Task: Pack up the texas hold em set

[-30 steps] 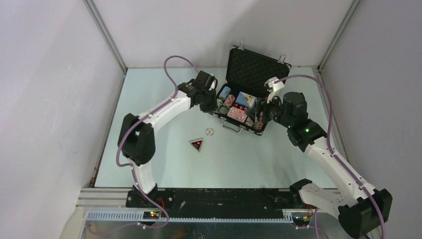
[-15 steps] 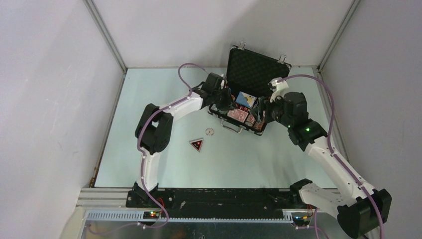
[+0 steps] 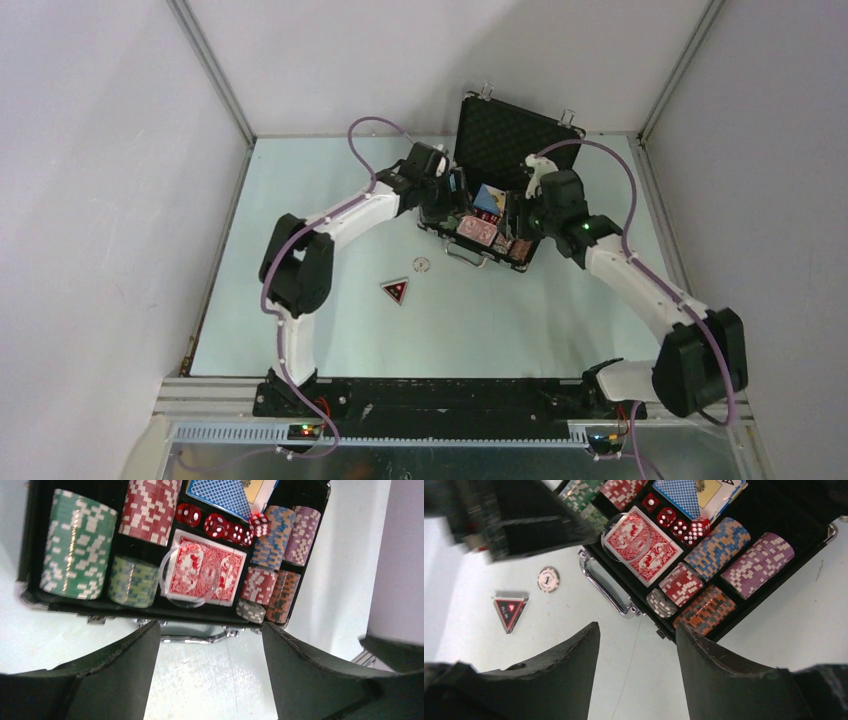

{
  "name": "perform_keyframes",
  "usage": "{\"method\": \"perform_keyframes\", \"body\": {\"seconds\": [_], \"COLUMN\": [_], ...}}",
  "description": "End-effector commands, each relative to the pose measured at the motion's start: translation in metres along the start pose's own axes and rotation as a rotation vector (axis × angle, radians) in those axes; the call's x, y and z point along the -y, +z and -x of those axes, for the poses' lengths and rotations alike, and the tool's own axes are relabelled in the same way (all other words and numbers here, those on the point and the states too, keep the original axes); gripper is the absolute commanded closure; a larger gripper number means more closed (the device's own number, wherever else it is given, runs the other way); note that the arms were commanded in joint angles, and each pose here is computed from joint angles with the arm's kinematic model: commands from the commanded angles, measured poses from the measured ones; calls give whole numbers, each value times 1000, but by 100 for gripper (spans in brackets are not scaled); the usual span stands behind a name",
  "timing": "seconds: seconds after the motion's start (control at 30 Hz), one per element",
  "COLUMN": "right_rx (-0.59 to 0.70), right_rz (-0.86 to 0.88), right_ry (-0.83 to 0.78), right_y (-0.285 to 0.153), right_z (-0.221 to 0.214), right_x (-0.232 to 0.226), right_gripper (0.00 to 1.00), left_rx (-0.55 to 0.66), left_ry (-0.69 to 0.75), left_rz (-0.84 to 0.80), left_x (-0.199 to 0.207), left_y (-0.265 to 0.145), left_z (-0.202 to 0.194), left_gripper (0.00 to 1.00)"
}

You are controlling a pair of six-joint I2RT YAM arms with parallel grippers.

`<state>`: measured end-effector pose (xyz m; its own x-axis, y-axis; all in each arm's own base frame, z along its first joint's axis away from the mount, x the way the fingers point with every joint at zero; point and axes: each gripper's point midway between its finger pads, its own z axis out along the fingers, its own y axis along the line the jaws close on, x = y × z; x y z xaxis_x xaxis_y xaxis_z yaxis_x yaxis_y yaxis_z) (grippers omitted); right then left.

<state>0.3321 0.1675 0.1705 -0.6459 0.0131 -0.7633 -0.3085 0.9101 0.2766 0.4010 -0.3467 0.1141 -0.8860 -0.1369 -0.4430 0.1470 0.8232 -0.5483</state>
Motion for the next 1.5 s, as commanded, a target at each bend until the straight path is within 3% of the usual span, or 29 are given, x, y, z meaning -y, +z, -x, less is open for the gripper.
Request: {"method": "perform_keyframes", "body": {"seconds": [0.0,0.27,0.47,0.63,0.73,1.03,1.47], "right_rx": [-1,-45,-87,-168,-198,-230,-284], "right_rz": [-62,-256,-233,-341,-398,-473,-487], "right_ry": [55,163,61,150,205,198,213], "right_y": [15,55,92,118,133,150,158], "right_z": [23,34,41,36,33,23,-1], "right_x": [6,41,44,64,68,74,77], "right_gripper": [42,44,43,60,60,57,62], "left_rx": [96,205,253,299,339,326,310], "left_ry": [87,141,181,182,175,165,146], "left_rz": [-5,-12,21,63,96,137,159], "left_x": [10,-22,-38,-51,-61,-72,-79], "left_y": [-59,-118,-146,-165,-176,-184,-177], "left_z": [19,9,-6,-13,-13,-17,-13], "left_gripper": [21,22,22,23,23,23,23]}}
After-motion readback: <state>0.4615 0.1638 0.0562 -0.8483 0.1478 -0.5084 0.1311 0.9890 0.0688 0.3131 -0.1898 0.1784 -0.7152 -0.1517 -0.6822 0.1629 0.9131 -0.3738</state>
